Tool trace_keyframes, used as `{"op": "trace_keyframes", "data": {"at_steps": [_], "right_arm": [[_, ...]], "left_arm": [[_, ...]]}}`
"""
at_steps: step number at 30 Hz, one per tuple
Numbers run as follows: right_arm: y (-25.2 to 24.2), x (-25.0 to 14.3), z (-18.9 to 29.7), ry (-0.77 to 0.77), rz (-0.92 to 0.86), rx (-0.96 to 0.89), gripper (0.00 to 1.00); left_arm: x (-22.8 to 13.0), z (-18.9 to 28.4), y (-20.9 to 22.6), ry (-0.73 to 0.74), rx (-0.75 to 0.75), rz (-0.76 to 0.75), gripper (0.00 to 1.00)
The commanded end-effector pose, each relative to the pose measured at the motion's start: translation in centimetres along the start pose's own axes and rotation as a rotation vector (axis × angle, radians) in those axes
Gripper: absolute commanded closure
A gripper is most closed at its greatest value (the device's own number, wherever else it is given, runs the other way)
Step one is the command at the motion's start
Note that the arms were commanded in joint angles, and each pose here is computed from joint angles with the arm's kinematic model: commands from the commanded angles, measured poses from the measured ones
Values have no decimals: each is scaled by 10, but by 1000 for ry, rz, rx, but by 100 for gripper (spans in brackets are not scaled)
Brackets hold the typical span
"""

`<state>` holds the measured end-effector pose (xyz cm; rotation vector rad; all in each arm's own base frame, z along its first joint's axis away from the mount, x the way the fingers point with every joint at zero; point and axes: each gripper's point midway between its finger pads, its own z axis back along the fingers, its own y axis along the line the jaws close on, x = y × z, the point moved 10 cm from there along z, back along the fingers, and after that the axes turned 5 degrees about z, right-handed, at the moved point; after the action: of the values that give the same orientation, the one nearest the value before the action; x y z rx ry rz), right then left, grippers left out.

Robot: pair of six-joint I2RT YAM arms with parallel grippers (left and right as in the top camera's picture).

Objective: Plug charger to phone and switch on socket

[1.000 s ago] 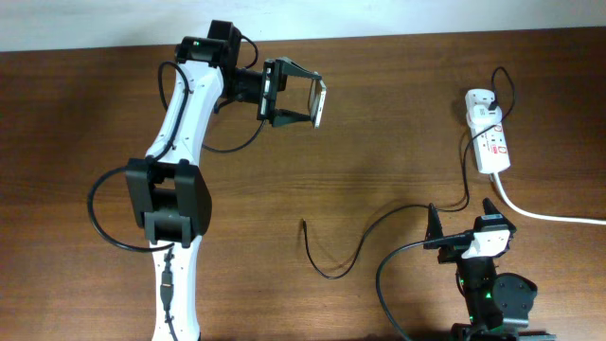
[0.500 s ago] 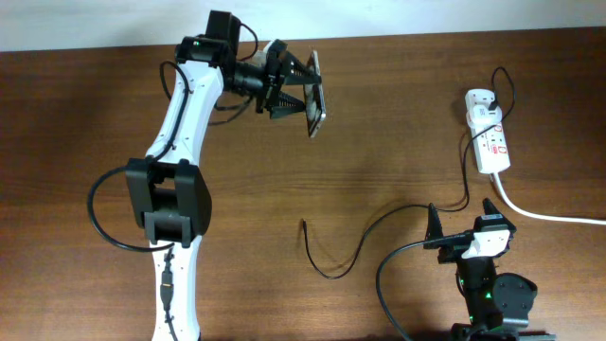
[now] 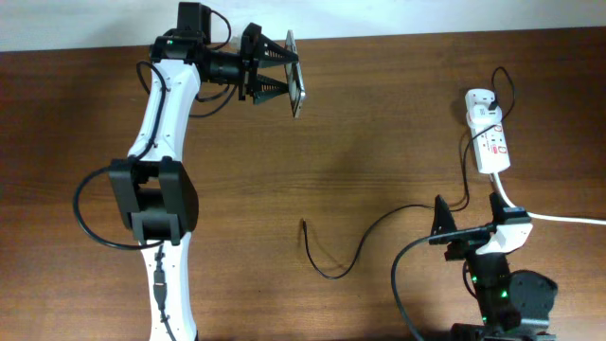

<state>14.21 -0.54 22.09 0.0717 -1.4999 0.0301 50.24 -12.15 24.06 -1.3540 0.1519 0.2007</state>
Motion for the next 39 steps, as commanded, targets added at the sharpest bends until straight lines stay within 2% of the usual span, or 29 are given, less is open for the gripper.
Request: {"op": "trace_keyframes", "data": {"at_steps": [1,7,12,15,19,22,25,31,36,39], "right_arm": [[1,40,-10,86,-26,30,1],[0,103,-84,303,-96,211,1],[44,115,-149,395,-76,405,1],[72,109,-169,379,-59,495,1],[84,114,-177,310,-73,628,1],[83,113,-190,326,-254,577,1],[84,86,-209,417,-300,559,1],[79,69,-224,435,-279,457,1],[85,69,-223,406,-145,490,1],[97,66,-223,420,-166,406,1]], "left_arm": [[-3,0,-9,28,-36,22,100],[10,-1,-6,-96,57,116,100],[16,-20,-20,-133,41,130,100],[19,-27,-30,-136,11,112,100],[18,-30,-31,-131,12,108,100],[15,-41,-33,-113,15,106,100],[6,-62,-36,-74,25,91,100],[-8,-97,-39,-32,53,94,100],[-18,-121,-40,-26,82,124,100],[-23,-132,-40,-29,96,142,100]]}}
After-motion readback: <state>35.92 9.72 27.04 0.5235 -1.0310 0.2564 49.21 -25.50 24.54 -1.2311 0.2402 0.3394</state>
